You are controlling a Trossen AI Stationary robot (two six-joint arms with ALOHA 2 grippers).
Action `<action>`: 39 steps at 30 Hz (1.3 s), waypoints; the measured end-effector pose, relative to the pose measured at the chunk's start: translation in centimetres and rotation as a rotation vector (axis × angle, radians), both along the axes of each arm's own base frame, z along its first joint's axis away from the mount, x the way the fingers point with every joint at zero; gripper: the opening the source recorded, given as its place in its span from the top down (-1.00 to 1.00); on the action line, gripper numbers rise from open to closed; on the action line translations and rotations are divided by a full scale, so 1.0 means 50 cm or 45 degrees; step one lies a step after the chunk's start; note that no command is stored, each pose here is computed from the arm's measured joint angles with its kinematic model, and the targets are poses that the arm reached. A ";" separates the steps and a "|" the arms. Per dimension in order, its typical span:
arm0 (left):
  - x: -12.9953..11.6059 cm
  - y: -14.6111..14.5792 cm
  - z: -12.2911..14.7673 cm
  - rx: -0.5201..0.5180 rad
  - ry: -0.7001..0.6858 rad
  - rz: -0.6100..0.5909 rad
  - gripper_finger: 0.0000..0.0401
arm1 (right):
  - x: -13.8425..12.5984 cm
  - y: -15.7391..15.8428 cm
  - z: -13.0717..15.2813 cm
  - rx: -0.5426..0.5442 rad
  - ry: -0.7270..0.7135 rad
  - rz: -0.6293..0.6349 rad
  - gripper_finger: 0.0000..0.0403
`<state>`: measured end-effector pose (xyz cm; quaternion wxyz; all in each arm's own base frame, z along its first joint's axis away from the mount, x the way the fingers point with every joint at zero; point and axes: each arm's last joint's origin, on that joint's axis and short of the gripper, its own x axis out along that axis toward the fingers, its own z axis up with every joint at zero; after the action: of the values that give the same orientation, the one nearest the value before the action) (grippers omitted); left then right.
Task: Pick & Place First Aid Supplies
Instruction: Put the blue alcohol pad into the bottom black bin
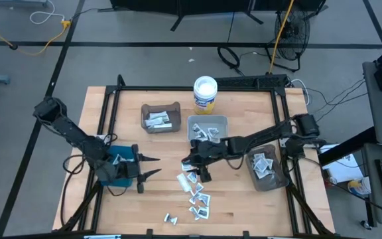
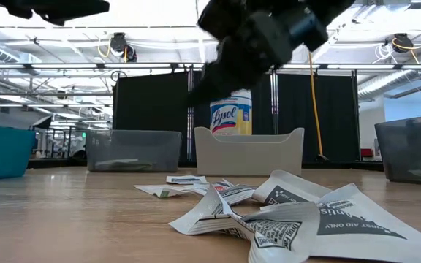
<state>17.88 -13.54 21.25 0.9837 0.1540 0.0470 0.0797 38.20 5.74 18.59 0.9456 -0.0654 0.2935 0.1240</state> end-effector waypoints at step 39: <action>-0.021 -0.007 0.000 0.087 0.029 0.087 0.09 | 0.065 0.022 -0.117 -0.007 0.326 -0.359 0.22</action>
<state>16.84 -13.91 21.24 0.9740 0.1868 0.0606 0.1132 41.46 6.85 12.72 0.9084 -0.0100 0.4180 -0.0033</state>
